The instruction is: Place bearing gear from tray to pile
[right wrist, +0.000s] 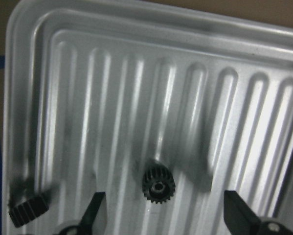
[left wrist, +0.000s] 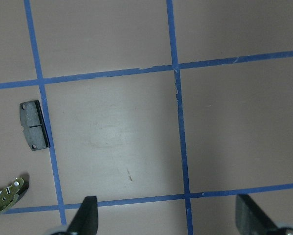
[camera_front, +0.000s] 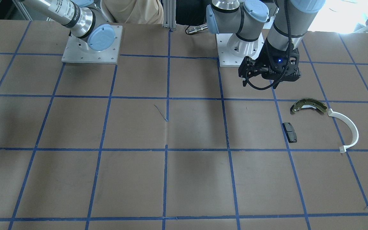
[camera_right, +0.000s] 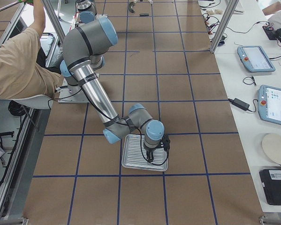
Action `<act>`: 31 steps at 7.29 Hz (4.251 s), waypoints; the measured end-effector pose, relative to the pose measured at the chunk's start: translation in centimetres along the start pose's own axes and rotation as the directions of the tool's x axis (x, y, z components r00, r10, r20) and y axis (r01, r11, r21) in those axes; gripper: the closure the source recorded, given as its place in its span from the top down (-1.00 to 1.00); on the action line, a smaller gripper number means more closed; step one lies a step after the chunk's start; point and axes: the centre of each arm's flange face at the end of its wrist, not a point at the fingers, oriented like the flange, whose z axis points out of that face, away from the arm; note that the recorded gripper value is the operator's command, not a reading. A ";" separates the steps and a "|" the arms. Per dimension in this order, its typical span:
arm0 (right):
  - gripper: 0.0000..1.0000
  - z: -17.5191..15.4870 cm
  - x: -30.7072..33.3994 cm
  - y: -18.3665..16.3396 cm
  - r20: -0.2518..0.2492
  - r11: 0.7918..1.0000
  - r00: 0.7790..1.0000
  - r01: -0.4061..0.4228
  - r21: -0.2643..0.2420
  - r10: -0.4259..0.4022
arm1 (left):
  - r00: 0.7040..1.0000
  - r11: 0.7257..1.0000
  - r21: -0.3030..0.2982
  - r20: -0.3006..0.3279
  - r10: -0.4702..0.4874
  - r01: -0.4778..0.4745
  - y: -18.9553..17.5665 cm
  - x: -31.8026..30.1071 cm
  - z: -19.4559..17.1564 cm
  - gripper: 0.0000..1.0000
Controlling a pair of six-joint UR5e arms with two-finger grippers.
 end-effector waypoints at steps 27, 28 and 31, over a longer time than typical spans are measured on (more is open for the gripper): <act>1.00 -8.1 -85.0 -3.5 0.091 0.999 0.996 0.009 -0.043 -0.005 | 0.999 1.000 -0.018 0.035 0.002 -0.002 0.3 -0.1 2.5 1.00; 1.00 -7.7 -84.9 -3.6 0.110 1.000 0.994 0.009 0.009 -0.010 | 0.999 1.000 -0.019 0.034 0.003 -0.002 0.3 -0.1 2.6 1.00; 1.00 -9.0 -81.6 -5.6 0.098 0.984 0.992 0.067 0.167 -0.084 | 0.999 1.000 -0.027 0.031 -0.005 0.006 0.1 0.1 3.1 1.00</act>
